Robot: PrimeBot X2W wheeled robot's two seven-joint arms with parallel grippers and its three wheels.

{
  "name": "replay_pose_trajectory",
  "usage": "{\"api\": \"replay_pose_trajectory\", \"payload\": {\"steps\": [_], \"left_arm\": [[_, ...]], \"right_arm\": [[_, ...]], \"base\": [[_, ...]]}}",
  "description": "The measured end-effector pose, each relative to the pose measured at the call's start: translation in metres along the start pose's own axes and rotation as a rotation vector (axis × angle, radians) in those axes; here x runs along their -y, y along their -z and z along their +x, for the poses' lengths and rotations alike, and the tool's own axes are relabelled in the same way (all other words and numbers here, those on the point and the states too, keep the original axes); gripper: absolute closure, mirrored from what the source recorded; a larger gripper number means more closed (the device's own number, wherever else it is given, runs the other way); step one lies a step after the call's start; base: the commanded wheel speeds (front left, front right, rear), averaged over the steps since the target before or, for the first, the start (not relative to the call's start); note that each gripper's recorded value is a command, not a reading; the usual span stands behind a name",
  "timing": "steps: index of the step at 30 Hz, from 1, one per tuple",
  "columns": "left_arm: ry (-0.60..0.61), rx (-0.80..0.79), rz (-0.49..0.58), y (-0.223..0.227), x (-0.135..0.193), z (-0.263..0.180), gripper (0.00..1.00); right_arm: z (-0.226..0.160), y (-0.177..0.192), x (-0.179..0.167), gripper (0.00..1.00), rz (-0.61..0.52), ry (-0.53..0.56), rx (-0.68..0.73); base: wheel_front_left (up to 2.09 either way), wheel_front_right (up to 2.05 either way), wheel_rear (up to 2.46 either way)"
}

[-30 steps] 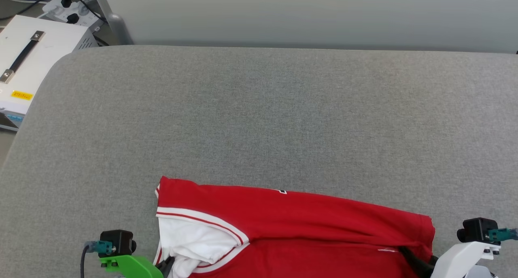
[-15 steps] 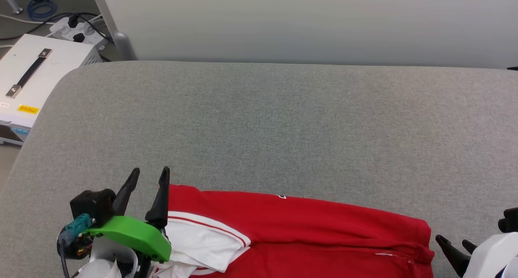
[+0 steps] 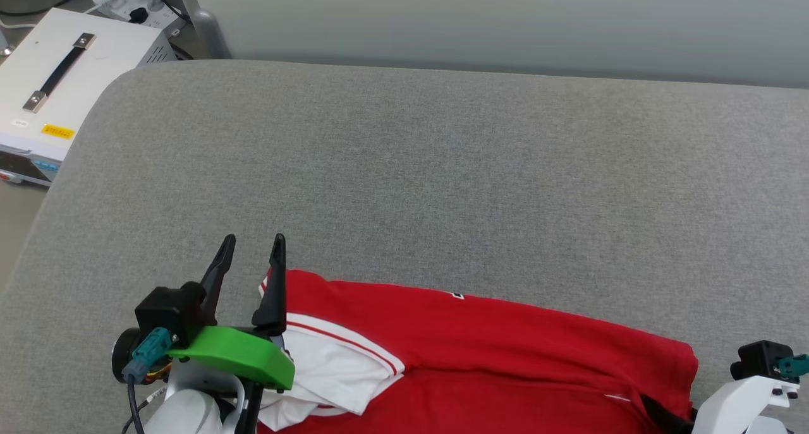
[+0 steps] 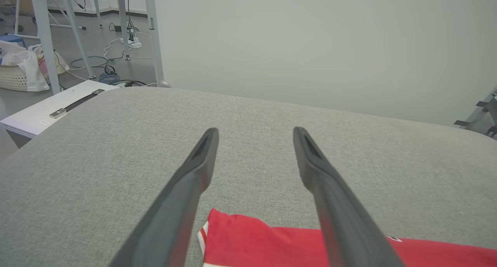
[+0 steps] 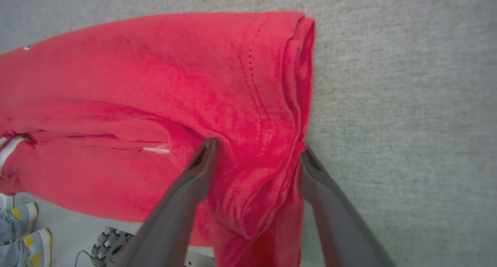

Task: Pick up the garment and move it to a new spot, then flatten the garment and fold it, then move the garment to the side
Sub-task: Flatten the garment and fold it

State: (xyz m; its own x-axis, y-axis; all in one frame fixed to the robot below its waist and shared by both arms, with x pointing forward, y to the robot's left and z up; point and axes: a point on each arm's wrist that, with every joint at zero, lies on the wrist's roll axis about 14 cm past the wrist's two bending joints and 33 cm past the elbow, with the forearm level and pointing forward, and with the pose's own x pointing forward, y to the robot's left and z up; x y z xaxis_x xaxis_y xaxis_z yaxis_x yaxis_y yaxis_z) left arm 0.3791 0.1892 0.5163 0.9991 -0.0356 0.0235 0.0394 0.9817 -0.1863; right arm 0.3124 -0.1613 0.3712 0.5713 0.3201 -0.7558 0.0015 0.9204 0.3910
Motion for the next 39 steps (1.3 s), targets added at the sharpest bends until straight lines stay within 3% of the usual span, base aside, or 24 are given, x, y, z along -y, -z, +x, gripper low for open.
{"api": "replay_pose_trajectory", "payload": {"steps": [1, 2, 3, 4, 5, 12, 20, 33, 37, 39], "left_arm": [[-0.007, -0.007, 0.006, 0.002, -0.002, 0.0, 0.0], [-0.01, -0.012, 0.014, 0.004, -0.003, 0.0, 0.0], [-0.011, -0.014, 0.018, 0.005, -0.004, 0.0, 0.0], [-0.013, -0.015, 0.019, 0.006, -0.005, 0.0, 0.0], [-0.014, -0.014, 0.023, 0.007, -0.005, 0.0, 0.0], [-0.009, -0.007, 0.033, 0.005, -0.004, 0.001, 0.0], [-0.007, 0.021, 0.049, -0.006, -0.003, -0.003, 0.0], [0.027, 0.023, 0.068, -0.01, 0.009, -0.011, 0.0], [0.036, 0.023, 0.07, -0.01, 0.013, -0.014, 0.0], [0.04, 0.025, 0.07, -0.011, 0.014, -0.015, 0.0]], "right_arm": [[0.003, 0.006, -0.001, 0.0, 0.001, -0.004, -0.027], [0.004, 0.009, -0.001, 0.11, 0.009, -0.008, -0.039], [0.006, 0.01, -0.002, 0.57, 0.013, -0.011, -0.046], [0.007, 0.012, -0.002, 0.57, 0.014, -0.012, -0.055], [0.008, 0.014, -0.002, 1.0, 0.019, -0.013, -0.061], [0.01, 0.012, -0.009, 1.0, 0.013, -0.036, -0.063], [-0.004, -0.018, -0.002, 1.0, -0.03, -0.017, 0.036], [-0.06, -0.056, 0.079, 1.0, 0.038, 0.205, 0.144], [-0.067, -0.055, 0.072, 1.0, 0.156, 0.133, 0.155], [-0.064, -0.053, 0.049, 1.0, 0.245, 0.016, 0.156]], "base": [[0.0, 0.0, 0.0], [0.0, 0.0, 0.0], [0.0, 0.0, 0.0], [0.0, 0.0, 0.0], [0.0, 0.0, 0.0], [0.0, 0.0, 0.0], [0.0, 0.0, 0.0], [0.0, 0.0, 0.0], [0.0, 0.0, 0.0], [0.0, 0.0, 0.0]]}}
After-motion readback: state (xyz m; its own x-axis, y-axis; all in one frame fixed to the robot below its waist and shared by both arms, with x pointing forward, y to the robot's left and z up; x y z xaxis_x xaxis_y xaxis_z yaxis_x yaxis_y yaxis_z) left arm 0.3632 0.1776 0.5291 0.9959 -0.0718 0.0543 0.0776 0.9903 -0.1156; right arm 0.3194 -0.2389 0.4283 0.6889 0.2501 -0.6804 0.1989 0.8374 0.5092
